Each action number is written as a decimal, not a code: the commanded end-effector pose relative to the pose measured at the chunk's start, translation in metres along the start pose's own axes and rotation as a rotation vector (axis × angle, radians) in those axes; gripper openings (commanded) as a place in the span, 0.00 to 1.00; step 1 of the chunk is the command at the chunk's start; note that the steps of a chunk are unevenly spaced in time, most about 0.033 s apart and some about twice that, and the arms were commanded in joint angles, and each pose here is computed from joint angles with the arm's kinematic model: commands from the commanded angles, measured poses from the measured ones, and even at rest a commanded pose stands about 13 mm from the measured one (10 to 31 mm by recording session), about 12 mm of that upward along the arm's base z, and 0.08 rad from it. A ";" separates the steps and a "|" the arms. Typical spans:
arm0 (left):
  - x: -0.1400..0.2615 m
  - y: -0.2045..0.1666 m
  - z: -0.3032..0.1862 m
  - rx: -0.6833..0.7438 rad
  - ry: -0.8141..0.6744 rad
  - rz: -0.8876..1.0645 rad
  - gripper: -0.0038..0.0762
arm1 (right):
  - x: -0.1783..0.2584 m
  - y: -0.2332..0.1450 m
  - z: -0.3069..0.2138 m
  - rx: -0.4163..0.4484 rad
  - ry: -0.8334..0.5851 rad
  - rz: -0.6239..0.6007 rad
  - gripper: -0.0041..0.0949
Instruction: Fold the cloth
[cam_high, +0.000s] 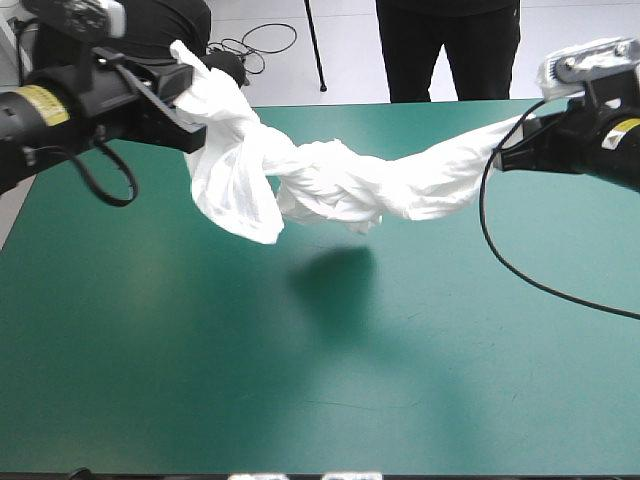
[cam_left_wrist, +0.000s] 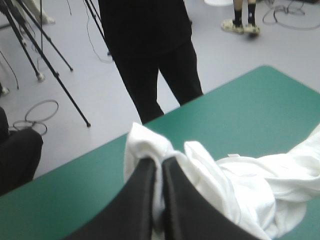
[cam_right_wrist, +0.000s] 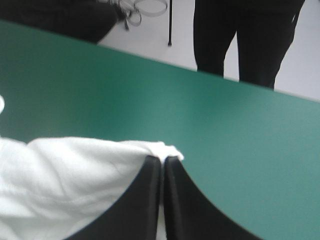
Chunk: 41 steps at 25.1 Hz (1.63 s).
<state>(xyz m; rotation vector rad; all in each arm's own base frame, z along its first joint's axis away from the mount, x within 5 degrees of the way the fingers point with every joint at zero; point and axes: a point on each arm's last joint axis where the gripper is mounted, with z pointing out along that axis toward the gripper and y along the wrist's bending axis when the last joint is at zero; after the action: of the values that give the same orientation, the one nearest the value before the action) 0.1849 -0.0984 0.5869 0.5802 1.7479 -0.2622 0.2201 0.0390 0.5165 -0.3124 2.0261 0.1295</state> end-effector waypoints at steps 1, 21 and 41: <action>-0.020 0.001 -0.050 -0.030 -0.206 -0.005 0.04 | -0.035 0.003 -0.053 0.025 -0.262 -0.024 0.02; 0.004 -0.032 -0.159 0.282 -0.191 -0.142 0.04 | 0.016 0.032 -0.174 -0.089 -0.351 0.023 0.02; 0.161 -0.022 0.094 0.066 0.593 -0.143 0.04 | 0.048 0.012 0.039 -0.131 0.154 0.103 0.02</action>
<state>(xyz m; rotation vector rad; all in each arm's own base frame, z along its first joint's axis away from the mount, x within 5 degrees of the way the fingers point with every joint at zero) 0.2069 -0.1145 0.4097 0.6477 2.4241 -0.2845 0.2020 0.0482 0.4565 -0.3064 2.2584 0.3272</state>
